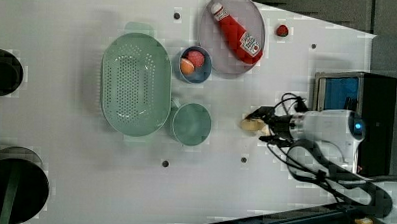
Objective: Pick Banana and place it in mug.
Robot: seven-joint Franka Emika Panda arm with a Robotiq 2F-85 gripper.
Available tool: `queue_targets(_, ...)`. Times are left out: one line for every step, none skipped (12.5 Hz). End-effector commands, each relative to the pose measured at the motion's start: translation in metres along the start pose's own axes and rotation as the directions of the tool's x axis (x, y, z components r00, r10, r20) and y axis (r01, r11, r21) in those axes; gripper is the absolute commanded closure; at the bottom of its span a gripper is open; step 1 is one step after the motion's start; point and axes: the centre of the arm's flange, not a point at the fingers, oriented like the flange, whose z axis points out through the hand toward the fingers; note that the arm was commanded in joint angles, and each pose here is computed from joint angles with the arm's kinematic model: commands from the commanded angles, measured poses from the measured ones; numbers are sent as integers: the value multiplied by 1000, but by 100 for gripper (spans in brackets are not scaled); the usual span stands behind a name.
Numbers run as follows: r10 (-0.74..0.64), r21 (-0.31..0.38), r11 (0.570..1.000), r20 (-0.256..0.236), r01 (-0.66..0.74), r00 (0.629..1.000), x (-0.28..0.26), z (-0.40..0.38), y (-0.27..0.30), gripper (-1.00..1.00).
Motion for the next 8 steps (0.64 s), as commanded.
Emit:
queue_targets(-11,57,998,-48,14,999,11,-21,-7,-45)
queue_targets(-12,64,998,-53,15,999,11,-23,-8,-20)
queue_targets(-12,69,997,-57,16,998,12,-26,-10,3)
queue_targets(-10,66,998,-55,13,998,12,-25,-7,25)
queue_targets(-8,70,998,-58,12,998,13,-27,-7,45)
queue_targets(-2,76,997,-64,7,998,16,-32,-7,46)
queue_targets(5,86,996,-72,1,997,20,-41,-6,46)
queue_targets(15,100,995,-83,-6,996,24,-59,-5,46)
